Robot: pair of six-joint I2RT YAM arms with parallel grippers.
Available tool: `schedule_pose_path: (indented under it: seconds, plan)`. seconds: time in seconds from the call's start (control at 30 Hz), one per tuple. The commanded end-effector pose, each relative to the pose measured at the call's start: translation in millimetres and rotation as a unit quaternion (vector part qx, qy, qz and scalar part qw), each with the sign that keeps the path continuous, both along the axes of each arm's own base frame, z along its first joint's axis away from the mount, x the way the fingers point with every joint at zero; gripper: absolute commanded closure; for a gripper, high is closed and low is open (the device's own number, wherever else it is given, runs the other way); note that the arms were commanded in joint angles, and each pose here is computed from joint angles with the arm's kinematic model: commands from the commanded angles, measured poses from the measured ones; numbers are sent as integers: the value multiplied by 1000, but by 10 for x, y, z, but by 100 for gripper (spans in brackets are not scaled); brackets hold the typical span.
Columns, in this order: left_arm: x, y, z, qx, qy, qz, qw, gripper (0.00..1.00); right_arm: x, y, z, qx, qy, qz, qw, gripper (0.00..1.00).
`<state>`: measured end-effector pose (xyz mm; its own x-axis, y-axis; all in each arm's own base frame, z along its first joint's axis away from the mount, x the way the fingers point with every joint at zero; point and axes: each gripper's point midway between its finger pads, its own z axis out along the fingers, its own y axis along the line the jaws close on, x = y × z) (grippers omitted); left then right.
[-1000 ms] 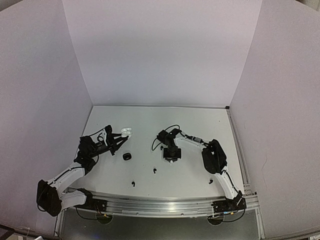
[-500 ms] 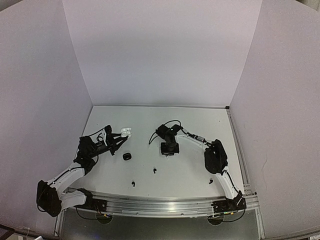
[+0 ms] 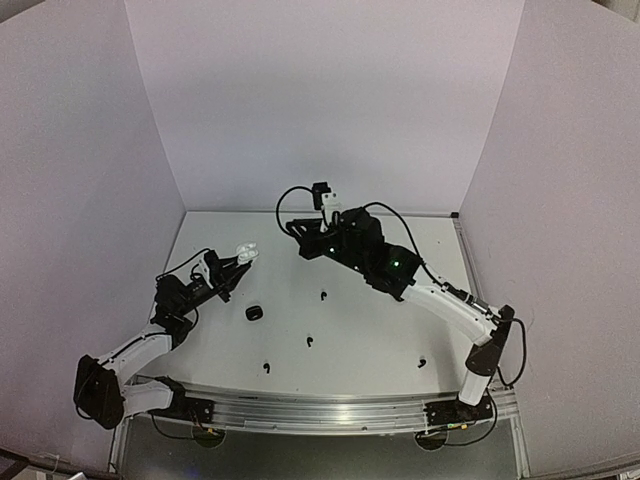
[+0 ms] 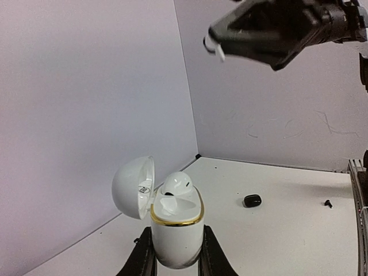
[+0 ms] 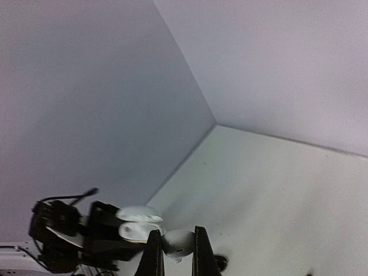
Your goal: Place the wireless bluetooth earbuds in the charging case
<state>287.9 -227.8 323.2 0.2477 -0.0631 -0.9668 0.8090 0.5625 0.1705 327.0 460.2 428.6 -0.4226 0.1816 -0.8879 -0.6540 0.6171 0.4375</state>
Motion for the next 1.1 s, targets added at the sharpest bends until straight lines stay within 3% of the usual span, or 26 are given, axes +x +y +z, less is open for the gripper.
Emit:
schedule_pose_path:
  seconds: [0.0,0.5,1.07]
  plan:
    - [-21,26,205,-26,-53,8,998,100,-64,559,132,45,-95,60,993,100]
    - [75,31,257,-48,-43,18,998,100,-195,1019,61,76,-133,115,982,100]
    - [221,108,295,-60,-33,59,996,100,-142,1230,-284,41,-139,94,985,100]
